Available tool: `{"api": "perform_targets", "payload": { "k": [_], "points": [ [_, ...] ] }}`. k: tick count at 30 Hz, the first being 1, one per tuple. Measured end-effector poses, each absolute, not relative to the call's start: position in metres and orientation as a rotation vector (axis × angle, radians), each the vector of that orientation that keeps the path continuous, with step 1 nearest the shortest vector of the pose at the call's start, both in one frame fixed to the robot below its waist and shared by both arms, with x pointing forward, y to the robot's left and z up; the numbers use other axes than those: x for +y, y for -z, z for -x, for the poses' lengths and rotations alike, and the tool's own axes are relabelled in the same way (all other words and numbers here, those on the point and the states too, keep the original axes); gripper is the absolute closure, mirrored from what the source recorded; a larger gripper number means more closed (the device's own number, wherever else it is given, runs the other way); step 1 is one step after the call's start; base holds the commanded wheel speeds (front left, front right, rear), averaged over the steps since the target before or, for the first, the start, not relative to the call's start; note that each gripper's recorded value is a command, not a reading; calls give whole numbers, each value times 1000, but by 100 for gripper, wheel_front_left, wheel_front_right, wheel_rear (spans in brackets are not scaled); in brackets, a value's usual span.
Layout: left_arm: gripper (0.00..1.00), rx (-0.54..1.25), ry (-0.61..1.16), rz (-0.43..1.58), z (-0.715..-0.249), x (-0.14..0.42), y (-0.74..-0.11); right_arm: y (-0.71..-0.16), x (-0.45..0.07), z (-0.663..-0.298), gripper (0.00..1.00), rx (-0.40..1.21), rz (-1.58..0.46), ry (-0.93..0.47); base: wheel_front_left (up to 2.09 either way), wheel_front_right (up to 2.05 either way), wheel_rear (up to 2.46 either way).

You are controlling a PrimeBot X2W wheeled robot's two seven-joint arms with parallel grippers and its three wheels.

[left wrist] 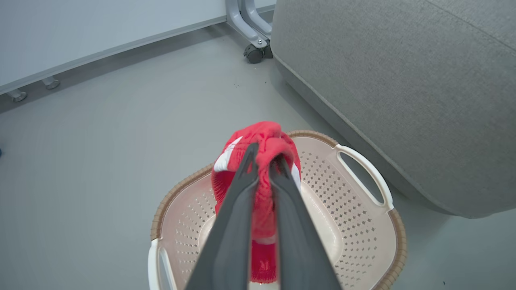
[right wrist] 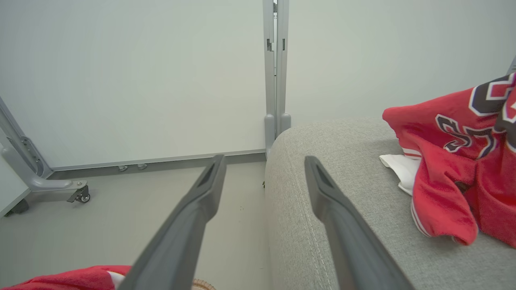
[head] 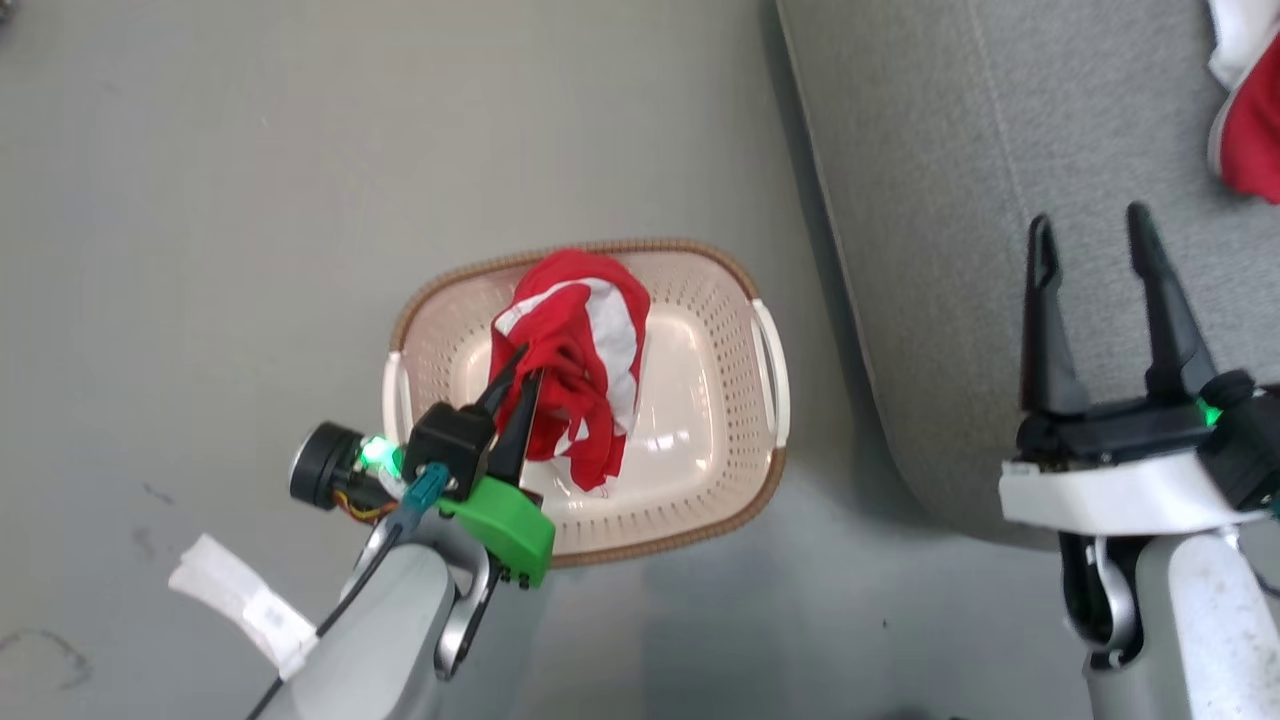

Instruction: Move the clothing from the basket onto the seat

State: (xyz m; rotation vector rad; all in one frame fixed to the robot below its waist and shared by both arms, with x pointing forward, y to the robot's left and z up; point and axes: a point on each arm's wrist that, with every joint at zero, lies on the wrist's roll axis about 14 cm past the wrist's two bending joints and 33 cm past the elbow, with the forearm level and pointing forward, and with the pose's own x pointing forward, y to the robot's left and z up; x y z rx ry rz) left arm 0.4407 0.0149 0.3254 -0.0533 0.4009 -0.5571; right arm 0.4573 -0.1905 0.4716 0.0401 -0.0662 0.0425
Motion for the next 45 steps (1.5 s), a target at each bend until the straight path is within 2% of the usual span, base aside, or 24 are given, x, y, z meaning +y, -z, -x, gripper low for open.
{"api": "perform_targets", "payload": {
  "k": [13, 24, 37, 45],
  "points": [
    [100, 121, 423, 82, -407, 44, -444, -520, -172, -378, 0, -131, -91, -84, 0, 0, 0],
    [100, -89, 393, 89, -381, 54, -518, -539, -152, -330, 0, -187, -93, -137, 0, 0, 0],
    [100, -208, 468, 89, -374, 37, -558, -540, -132, -323, 0, -192, -105, -198, 0, 0, 0],
    [100, -282, 601, 69, -379, 1, -586, -545, -109, -329, 0, -200, -101, -270, 0, 0, 0]
  ]
}}
